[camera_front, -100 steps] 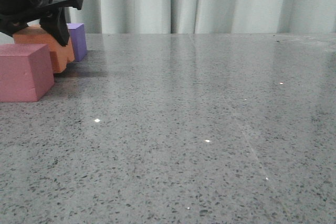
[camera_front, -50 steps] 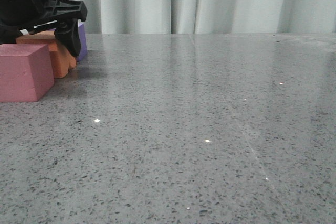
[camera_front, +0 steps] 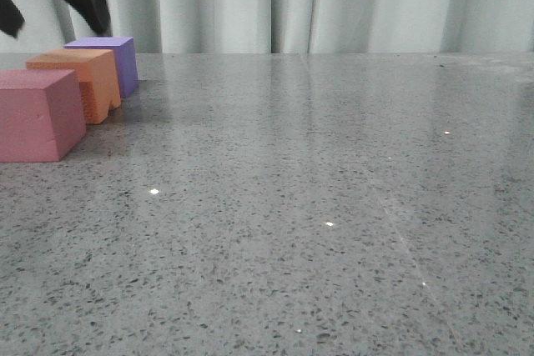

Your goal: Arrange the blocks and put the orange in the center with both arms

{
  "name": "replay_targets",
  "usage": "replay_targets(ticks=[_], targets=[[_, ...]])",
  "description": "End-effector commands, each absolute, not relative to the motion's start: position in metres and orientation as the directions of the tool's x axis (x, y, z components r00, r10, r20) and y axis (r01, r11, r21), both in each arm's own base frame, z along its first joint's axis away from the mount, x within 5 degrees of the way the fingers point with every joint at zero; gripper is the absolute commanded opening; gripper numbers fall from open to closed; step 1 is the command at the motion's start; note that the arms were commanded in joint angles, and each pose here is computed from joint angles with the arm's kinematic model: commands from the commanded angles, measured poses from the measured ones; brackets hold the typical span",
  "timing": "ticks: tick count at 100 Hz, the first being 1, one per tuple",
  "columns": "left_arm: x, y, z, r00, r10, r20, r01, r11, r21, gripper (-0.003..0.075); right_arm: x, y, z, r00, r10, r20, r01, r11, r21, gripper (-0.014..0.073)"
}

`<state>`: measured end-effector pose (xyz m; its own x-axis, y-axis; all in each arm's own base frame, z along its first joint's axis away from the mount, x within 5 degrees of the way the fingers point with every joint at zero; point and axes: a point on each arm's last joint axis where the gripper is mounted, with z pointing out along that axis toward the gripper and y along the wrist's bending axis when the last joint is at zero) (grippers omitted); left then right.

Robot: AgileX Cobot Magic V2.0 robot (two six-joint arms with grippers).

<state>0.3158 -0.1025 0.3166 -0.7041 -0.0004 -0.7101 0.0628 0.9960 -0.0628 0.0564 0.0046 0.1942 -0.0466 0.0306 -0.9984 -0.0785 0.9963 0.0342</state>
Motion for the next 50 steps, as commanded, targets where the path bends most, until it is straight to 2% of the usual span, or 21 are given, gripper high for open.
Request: replay_targets(ticks=[1,9,18,32,50], targets=[[0.298,-0.095,0.364,-0.59,-0.016,-0.807,0.089,0.992,-0.085,0.0589,0.054,0.004,0.207,0.069,0.03,-0.997,-0.075,0.997,0.025,-0.0067],[0.28,-0.088,0.386,-0.533,-0.025,-0.846,0.096,0.991,-0.09,0.0581,0.054,0.004,0.207,0.069,0.03,-0.997,-0.075,0.997,0.025,-0.0067],[0.257,-0.078,0.403,-0.466,-0.025,-0.884,0.105,0.991,-0.083,0.0527,0.054,0.004,0.207,0.069,0.03,-0.997,-0.075,0.997,0.025,-0.0067],[0.218,-0.062,0.411,-0.391,-0.016,-0.92,0.114,0.991,-0.065,0.0375,0.054,0.004,0.207,0.069,0.03,-0.997,-0.075,0.997,0.025,-0.0067],[0.172,-0.045,0.393,-0.36,-0.011,-0.933,0.12,0.991,-0.058,0.0155,0.054,0.004,0.207,0.069,0.03,-0.997,-0.075,0.997,0.025,-0.0067]])
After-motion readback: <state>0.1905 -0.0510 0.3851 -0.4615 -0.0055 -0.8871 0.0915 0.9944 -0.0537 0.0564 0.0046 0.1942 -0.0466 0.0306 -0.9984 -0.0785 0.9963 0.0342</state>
